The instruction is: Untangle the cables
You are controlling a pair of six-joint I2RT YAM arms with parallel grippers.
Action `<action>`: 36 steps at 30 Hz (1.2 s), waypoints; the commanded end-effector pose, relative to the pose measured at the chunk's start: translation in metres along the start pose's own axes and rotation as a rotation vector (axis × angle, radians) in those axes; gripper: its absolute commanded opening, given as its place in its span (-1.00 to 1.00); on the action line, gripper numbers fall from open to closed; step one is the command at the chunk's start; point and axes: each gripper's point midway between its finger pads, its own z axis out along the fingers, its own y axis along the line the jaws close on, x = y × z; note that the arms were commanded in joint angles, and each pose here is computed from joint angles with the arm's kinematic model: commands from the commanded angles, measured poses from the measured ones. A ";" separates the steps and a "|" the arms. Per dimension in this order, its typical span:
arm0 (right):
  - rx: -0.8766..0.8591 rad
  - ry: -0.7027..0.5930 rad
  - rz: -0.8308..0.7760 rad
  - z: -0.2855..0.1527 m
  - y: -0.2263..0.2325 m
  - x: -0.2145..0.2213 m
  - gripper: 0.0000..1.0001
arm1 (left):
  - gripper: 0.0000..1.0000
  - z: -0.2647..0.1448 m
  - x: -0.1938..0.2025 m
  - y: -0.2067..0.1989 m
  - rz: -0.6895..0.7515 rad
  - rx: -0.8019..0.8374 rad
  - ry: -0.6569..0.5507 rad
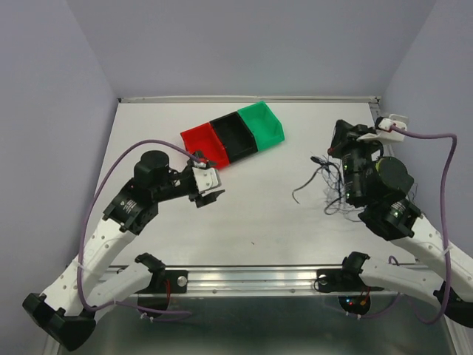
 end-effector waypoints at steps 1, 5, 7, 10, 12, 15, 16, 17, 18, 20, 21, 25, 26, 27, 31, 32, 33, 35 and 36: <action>-0.076 -0.033 0.087 0.006 0.025 -0.031 -0.99 | 0.66 0.022 -0.045 -0.004 -0.019 0.099 -0.234; -0.187 -0.012 0.093 0.018 0.066 -0.029 -0.99 | 0.65 0.062 -0.041 -0.005 -0.135 0.179 -0.308; -0.213 -0.004 0.092 0.023 0.079 -0.027 -0.99 | 0.64 0.083 -0.028 -0.003 -0.183 0.192 -0.296; -0.273 0.013 0.088 0.030 0.103 -0.024 -0.99 | 0.61 0.103 -0.028 0.010 -0.187 0.144 -0.295; -0.315 0.026 0.084 0.034 0.120 -0.021 -0.99 | 0.60 0.119 -0.026 0.023 -0.176 0.102 -0.285; -0.343 0.040 0.072 0.040 0.135 -0.016 -0.99 | 0.60 0.132 -0.026 0.043 -0.155 0.032 -0.284; -0.344 0.043 0.067 0.042 0.138 -0.014 -0.99 | 0.60 0.134 -0.028 0.041 -0.144 0.056 -0.295; -0.340 0.043 0.063 0.044 0.139 -0.014 -0.99 | 0.59 0.137 -0.027 0.039 -0.138 0.077 -0.299; -0.334 0.044 0.056 0.047 0.140 -0.013 -0.99 | 0.58 0.138 -0.028 0.033 -0.128 0.107 -0.309; -0.298 0.035 0.045 0.052 0.138 -0.014 -0.99 | 0.56 0.133 -0.034 0.018 -0.105 0.186 -0.348; -0.290 0.033 0.034 0.053 0.137 -0.014 -0.99 | 0.56 0.132 -0.032 0.013 -0.103 0.201 -0.357; -0.239 0.012 0.020 0.059 0.131 -0.023 -0.99 | 0.56 0.132 -0.042 0.007 -0.102 0.247 -0.396; -0.226 0.003 0.029 0.060 0.130 -0.028 -0.99 | 0.56 0.132 -0.051 0.008 -0.106 0.255 -0.409; -0.221 -0.002 0.035 0.061 0.129 -0.032 -0.99 | 0.56 0.133 -0.054 0.007 -0.110 0.265 -0.415; -0.257 0.003 0.072 0.055 0.132 -0.032 -0.99 | 0.50 0.142 -0.070 0.008 -0.155 0.259 -0.422; -0.270 -0.009 0.085 0.054 0.134 -0.035 -0.99 | 0.47 0.145 -0.070 0.007 -0.174 0.258 -0.421; -0.273 -0.013 0.088 0.054 0.135 -0.039 -0.99 | 0.43 0.145 -0.074 0.006 -0.192 0.269 -0.433; -0.274 -0.009 0.093 0.052 0.133 -0.040 -0.99 | 0.39 0.150 -0.077 -0.003 -0.216 0.290 -0.439; -0.275 -0.016 0.096 0.051 0.130 -0.044 -0.99 | 0.39 0.151 -0.080 -0.004 -0.226 0.288 -0.449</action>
